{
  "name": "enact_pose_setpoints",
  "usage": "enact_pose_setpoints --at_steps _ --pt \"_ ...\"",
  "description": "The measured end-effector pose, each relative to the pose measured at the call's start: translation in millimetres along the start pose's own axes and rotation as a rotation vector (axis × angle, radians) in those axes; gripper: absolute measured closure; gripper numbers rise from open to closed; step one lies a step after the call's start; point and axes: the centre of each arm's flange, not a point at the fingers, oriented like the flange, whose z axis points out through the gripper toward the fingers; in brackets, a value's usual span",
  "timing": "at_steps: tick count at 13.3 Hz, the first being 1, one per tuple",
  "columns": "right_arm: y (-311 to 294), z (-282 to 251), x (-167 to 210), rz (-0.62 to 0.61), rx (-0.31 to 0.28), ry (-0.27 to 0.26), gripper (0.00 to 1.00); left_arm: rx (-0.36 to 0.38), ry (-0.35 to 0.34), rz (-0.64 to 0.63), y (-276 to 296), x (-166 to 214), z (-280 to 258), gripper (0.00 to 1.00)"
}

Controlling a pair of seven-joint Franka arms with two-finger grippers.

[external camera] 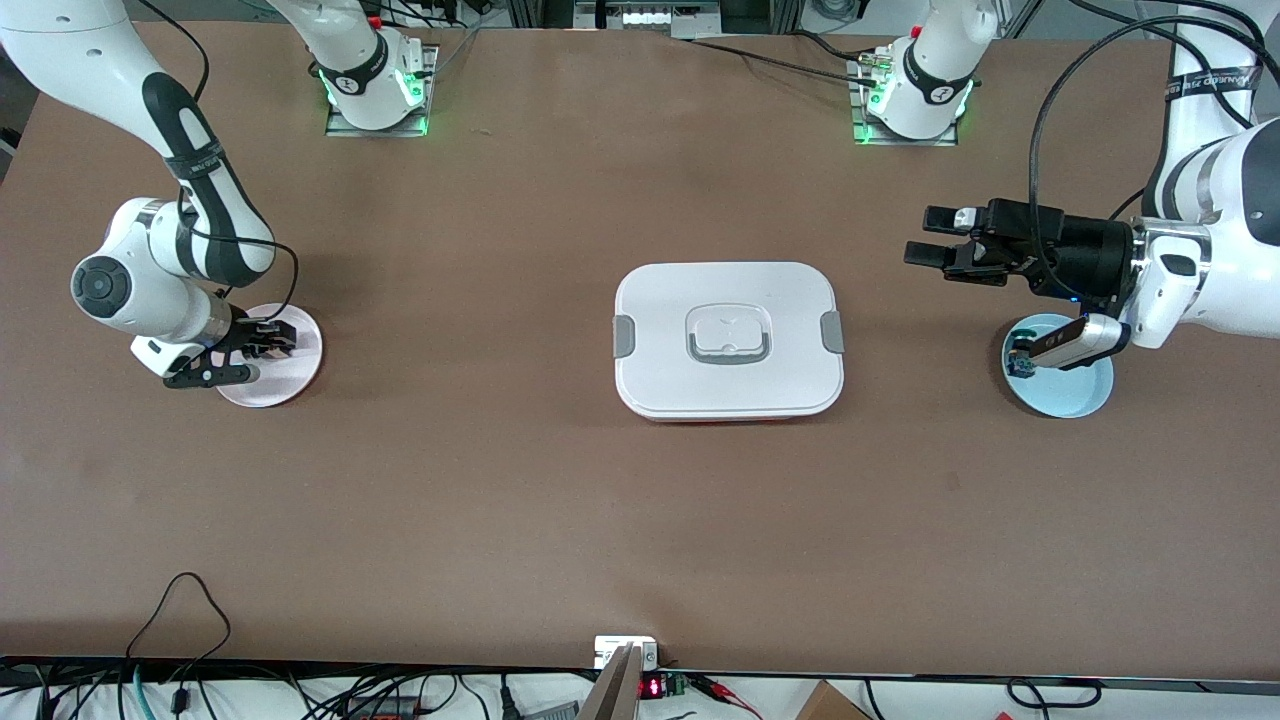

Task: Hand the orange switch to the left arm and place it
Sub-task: 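Close the right gripper on the switch while the left gripper moves out, then lift the switch with the right gripper while the left gripper approaches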

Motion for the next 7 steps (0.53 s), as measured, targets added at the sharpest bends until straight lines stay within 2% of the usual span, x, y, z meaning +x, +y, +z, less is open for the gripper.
enact_pose_setpoints --at_steps 3,4,7 --pt "-20.9 -38.2 14.7 -0.043 0.005 -0.074 0.28 0.000 0.000 0.000 0.0 0.0 -0.1 0.00" --pt "-25.3 -57.2 20.9 -0.054 0.002 -0.084 0.28 0.000 0.000 0.000 0.0 0.0 -0.1 0.00" --pt "-34.3 -111.4 33.2 -0.083 -0.007 -0.067 0.28 0.000 0.000 -0.001 -0.4 0.0 0.0 0.00"
